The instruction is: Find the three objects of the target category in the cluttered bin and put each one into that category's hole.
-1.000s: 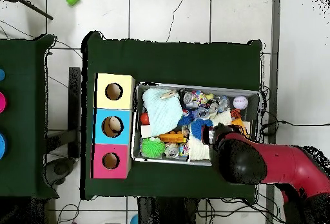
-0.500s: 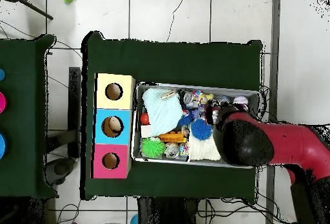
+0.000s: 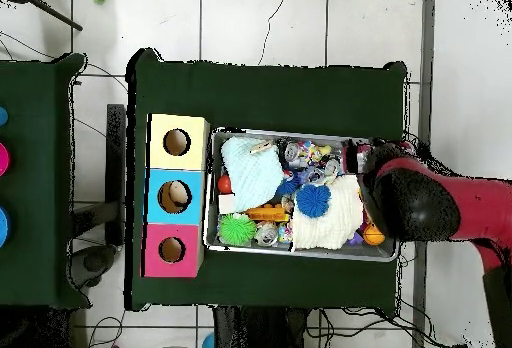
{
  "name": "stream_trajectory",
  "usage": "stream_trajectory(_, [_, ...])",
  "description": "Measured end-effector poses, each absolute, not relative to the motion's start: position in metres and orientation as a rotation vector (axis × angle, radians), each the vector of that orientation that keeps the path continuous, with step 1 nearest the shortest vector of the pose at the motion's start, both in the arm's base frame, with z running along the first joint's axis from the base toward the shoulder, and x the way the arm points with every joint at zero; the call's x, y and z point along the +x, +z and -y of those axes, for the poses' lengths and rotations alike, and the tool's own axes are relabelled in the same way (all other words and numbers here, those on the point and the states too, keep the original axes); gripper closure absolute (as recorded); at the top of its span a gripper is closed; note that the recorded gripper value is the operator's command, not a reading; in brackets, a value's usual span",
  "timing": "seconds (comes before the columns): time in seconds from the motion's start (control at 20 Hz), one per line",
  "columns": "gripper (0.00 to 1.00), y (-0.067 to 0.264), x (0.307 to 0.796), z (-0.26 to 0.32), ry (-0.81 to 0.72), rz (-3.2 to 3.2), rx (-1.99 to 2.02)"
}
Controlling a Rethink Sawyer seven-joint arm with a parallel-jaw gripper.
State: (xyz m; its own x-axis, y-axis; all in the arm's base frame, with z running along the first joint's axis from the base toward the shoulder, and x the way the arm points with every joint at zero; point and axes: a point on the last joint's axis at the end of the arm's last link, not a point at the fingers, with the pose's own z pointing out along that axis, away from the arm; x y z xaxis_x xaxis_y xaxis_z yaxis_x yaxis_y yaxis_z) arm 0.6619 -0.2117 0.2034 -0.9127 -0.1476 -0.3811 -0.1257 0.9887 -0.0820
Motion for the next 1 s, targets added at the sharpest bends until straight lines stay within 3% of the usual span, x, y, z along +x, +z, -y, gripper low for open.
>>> stream_trajectory(0.4, [0.0, 0.18, 0.662, 0.239, -0.078, -2.729, -0.196])
stream_trajectory(1.0, [0.0, 0.129, 0.654, 0.217, -0.08, -2.748, -0.345])
